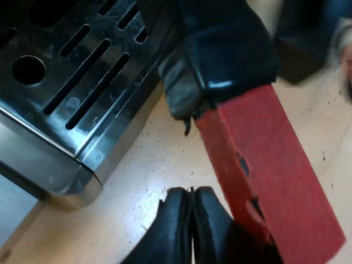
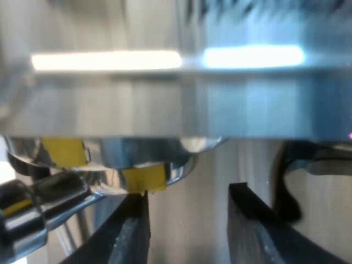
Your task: Put the handle in the coffee machine
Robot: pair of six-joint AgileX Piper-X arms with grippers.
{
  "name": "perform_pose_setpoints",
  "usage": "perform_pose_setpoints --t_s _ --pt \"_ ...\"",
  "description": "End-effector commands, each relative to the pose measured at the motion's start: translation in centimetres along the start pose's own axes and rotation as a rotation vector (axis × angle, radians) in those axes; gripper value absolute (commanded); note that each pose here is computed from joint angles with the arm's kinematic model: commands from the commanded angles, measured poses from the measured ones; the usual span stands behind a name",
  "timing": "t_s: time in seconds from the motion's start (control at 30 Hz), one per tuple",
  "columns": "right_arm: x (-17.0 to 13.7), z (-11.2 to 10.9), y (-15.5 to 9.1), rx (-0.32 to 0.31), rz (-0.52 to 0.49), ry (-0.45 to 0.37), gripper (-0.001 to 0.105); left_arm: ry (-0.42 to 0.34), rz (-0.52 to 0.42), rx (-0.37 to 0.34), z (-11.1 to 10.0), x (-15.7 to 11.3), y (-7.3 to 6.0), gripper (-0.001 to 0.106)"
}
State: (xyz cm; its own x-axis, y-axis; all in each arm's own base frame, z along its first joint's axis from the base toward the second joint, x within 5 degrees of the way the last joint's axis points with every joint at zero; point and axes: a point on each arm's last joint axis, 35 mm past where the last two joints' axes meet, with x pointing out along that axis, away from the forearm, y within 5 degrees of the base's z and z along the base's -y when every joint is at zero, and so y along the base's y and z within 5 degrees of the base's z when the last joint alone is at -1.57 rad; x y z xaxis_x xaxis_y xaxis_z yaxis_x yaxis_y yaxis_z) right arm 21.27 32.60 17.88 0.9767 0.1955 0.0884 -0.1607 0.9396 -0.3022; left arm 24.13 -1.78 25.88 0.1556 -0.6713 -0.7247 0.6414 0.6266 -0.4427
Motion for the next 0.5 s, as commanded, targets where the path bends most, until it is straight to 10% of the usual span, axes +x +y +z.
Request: perform_pose_setpoints --t_s 0.03,0.5 --pt "-1.7 0.1 -1.2 0.019 0.012 -0.005 0.037 -0.044 -0.032 -0.007 0.4 -0.1 -0.4 0.0" --pt "-8.6 2.8 -3.7 -0.062 0.164 0.11 0.037 -0.012 0.047 -0.001 2.1 1.1 -3.7 0.0"
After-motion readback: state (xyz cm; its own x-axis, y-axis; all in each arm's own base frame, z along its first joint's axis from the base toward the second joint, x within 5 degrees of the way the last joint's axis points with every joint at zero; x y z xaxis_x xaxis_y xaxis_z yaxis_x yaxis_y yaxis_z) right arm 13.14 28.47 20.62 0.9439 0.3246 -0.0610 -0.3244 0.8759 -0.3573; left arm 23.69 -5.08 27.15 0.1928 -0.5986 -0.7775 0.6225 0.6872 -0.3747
